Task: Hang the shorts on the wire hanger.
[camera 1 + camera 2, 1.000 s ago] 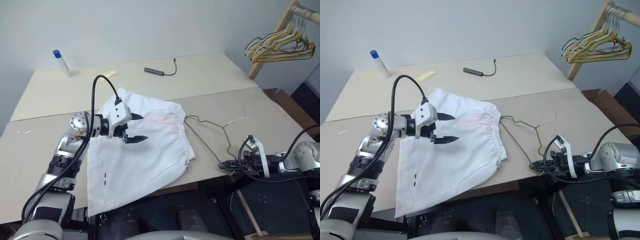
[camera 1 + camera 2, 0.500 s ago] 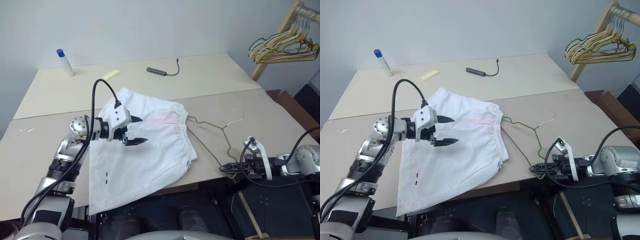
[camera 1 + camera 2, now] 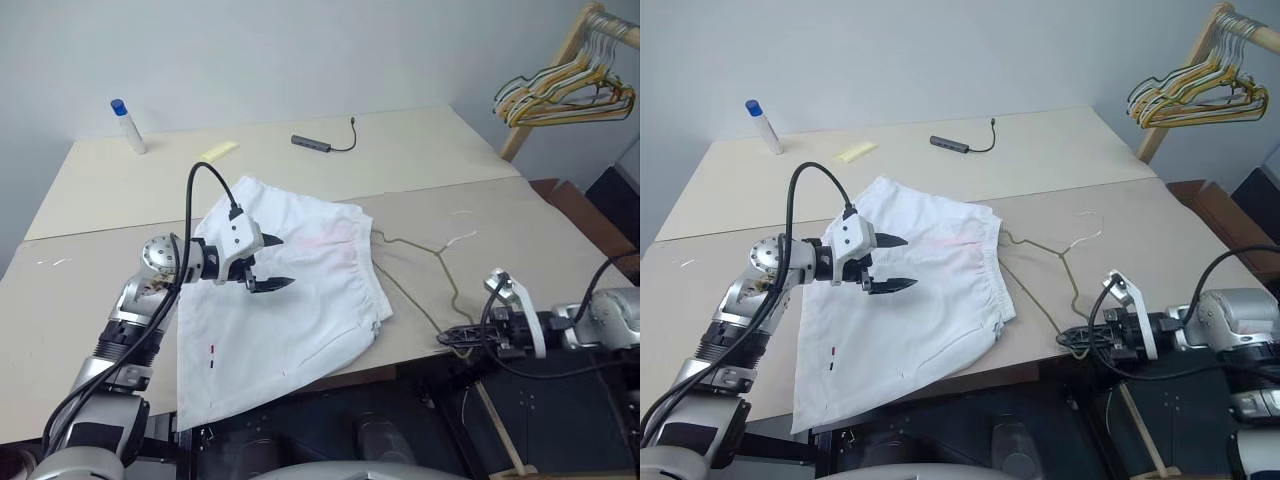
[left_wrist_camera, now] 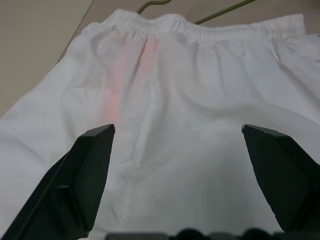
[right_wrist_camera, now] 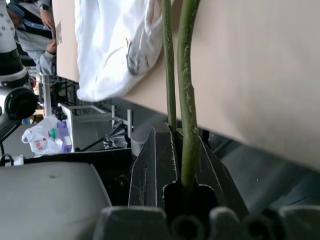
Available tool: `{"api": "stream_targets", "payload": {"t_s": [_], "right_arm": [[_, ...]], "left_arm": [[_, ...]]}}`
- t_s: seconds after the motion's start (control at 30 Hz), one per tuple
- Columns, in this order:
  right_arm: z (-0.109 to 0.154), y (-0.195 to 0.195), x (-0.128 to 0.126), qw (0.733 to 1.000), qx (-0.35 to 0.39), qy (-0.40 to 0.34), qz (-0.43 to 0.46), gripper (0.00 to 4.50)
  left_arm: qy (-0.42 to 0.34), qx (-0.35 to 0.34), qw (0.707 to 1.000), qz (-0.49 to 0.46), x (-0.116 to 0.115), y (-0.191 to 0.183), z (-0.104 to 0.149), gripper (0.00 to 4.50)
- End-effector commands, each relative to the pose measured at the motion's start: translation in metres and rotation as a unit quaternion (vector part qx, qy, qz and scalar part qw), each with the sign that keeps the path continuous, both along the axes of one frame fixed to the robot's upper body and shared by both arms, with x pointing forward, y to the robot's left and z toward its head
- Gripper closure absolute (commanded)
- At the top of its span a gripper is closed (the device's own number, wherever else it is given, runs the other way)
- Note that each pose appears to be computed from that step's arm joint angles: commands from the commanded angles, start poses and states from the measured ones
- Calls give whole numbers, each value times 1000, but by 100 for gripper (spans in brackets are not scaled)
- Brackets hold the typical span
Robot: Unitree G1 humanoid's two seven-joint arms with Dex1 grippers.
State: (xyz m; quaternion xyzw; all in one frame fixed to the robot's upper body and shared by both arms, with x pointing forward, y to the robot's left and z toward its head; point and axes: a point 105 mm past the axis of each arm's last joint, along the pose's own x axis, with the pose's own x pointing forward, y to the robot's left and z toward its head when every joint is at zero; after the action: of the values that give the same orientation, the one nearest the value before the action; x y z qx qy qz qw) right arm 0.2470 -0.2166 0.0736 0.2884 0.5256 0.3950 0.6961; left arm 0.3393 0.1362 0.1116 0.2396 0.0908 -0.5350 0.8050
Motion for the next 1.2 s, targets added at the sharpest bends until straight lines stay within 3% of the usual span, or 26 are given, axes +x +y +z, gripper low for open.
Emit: {"api": "stream_targets", "payload": {"t_s": [0.03, 0.67, 0.87, 1.03, 1.2], "right_arm": [[3, 1, 13, 1000, 3, -19, -3, 450], [0, 22, 78, 999, -24, -48, 10, 450], [12, 12, 98, 995, -25, -91, -31, 450], [24, 18, 106, 984, -23, -176, 7, 450], [30, 32, 109, 935, -97, -328, 94, 450]], "left_arm": [[-26, -1, 1000, -3, 2, -3, 11, 9], [-28, 3, 1000, 6, -3, -2, 7, 9], [-29, 2, 999, 12, -6, 0, 7, 9], [-27, 5, 1000, 13, -7, 2, 4, 9], [-41, 4, 999, 16, 0, 3, 13, 9]]}}
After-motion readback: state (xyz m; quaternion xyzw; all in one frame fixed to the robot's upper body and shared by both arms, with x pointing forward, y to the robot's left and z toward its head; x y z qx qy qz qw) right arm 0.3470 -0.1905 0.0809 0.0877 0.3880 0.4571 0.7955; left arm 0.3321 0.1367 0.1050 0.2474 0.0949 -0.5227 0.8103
